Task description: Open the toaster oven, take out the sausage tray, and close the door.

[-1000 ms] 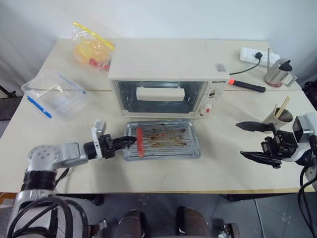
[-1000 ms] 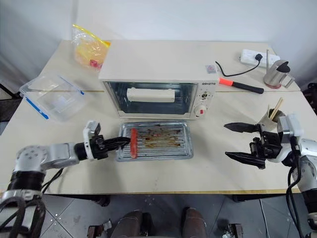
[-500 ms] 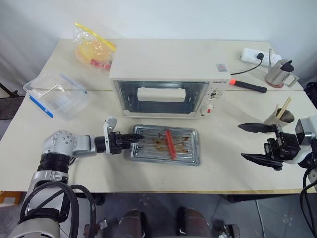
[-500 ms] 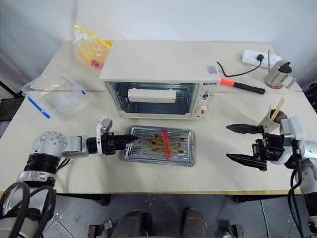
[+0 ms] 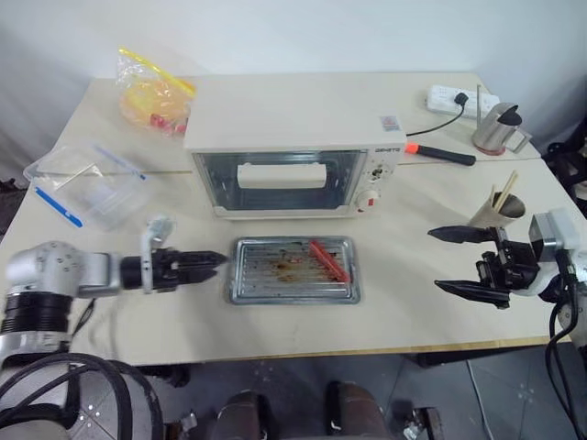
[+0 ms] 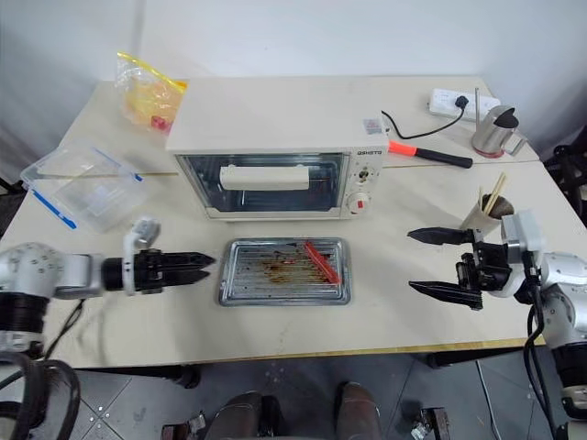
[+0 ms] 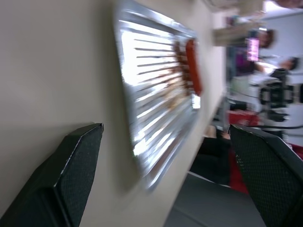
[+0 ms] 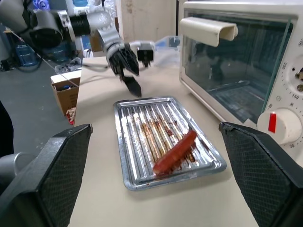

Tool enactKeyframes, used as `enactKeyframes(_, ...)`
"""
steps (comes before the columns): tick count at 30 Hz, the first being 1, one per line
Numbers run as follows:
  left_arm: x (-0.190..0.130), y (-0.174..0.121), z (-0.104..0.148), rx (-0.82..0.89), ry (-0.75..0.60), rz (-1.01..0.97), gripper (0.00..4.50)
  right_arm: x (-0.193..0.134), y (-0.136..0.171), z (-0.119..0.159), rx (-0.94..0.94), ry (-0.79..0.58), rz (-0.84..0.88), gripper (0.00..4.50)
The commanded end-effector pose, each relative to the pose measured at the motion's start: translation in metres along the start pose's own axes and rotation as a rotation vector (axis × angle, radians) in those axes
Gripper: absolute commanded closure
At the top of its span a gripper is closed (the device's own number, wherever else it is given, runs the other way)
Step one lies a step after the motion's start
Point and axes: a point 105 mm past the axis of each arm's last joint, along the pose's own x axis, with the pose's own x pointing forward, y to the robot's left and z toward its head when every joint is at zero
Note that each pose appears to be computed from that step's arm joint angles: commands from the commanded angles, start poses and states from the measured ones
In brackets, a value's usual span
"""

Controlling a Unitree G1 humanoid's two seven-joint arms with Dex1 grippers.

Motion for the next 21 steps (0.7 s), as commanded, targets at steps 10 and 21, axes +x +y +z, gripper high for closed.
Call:
enactKeyframes(10, -0.045, -0.017, 0.021, 1.099, -0.192, -0.069, 0.02, -0.007, -0.007, -0.025, -0.022, 0.203, 0.068, 0.0)
enactKeyframes(21, -0.059, 0.027, 0.019, 1.248, -0.079, 0.009, 0.02, -0.019, -0.025, -0.037, -0.064, 0.284, 0.002, 0.0)
